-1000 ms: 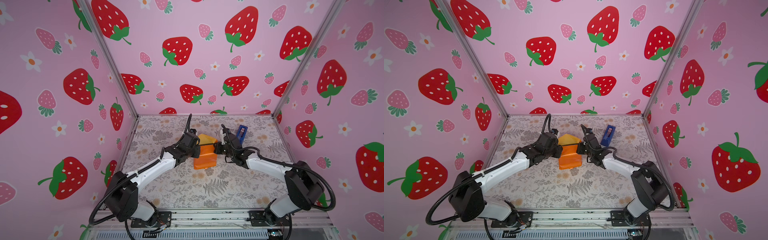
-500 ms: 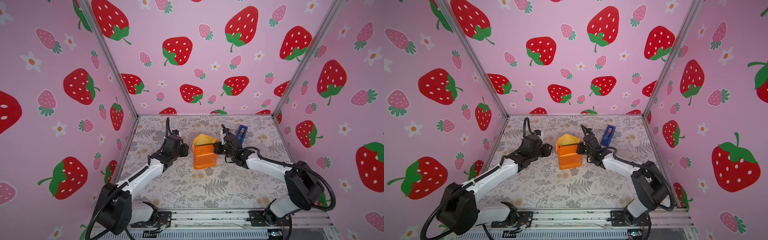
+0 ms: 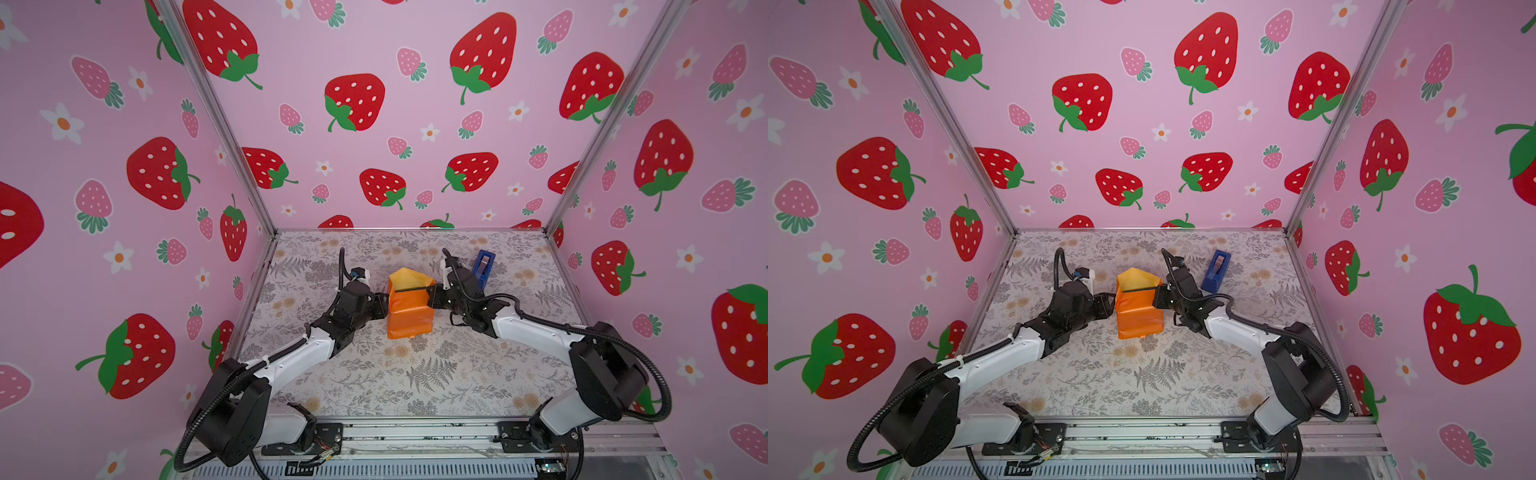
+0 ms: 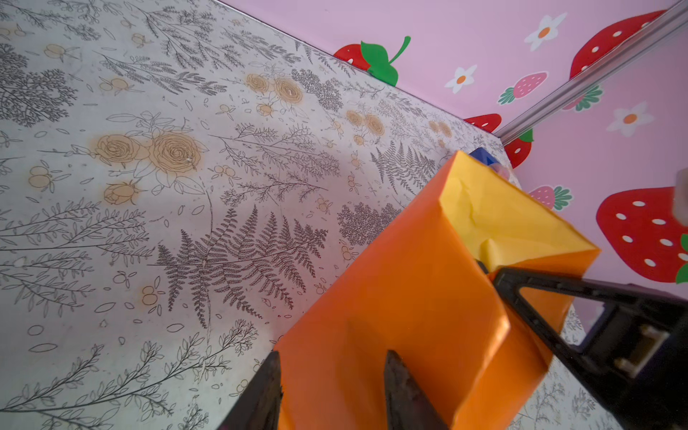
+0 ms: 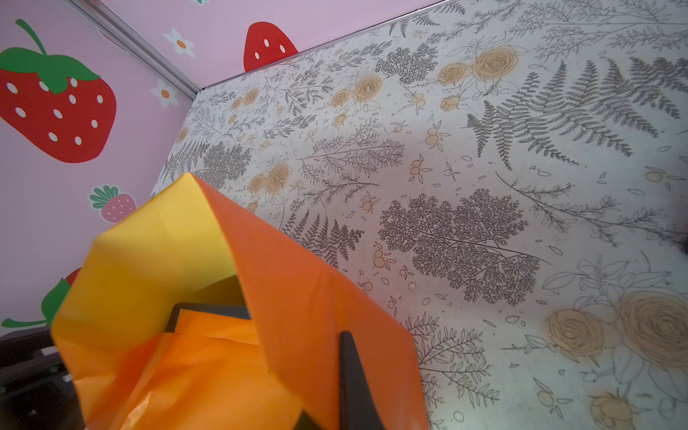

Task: Wrap a gift box in wrapping paper
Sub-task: Fold the seventh fold of the wrapping paper on the gift box.

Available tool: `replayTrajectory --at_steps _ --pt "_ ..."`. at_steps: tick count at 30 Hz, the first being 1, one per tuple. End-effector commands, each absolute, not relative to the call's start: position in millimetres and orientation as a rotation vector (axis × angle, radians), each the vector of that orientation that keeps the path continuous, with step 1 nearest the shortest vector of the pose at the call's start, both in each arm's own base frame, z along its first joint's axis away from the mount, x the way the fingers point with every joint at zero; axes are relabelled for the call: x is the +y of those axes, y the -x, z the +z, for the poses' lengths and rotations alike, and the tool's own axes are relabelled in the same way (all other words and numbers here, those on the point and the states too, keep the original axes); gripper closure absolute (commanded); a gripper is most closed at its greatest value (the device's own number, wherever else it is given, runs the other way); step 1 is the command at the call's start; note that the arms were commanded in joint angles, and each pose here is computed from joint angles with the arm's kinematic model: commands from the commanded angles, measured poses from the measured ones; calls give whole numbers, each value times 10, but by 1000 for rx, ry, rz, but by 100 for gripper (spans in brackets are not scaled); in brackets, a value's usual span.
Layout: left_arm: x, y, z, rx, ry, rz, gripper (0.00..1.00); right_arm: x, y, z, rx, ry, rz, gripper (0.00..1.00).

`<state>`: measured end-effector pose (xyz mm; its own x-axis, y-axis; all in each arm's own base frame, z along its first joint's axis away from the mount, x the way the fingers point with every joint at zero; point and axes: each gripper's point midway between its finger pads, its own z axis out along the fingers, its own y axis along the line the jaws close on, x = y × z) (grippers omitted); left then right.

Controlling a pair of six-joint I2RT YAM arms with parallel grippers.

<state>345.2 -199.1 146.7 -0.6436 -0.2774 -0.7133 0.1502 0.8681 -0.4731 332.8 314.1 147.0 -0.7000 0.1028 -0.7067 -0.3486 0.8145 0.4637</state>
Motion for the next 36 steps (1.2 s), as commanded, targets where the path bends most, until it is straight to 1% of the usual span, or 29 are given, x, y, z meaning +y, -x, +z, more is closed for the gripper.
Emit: replayTrajectory --at_steps 1,12,24,28,34,36 --pt "-1998 -3491 1579 2129 130 -620 54 3046 -3110 1096 2380 199 699 100" --pt "-2126 -3491 1424 2168 94 -613 53 3043 -3112 1123 2373 201 702 100" --pt "-2364 -3402 1138 2292 12 -652 47 3041 -3109 1131 2369 198 707 100" --pt "-2378 -3353 1042 2328 1 -662 46 3045 -3099 1123 2371 200 707 100" --pt "-2332 -3272 904 2379 -5 -635 46 3066 -3100 1173 2354 191 737 100" --pt "-2333 -3250 845 2400 -12 -630 46 3084 -3092 1196 2346 190 756 94"
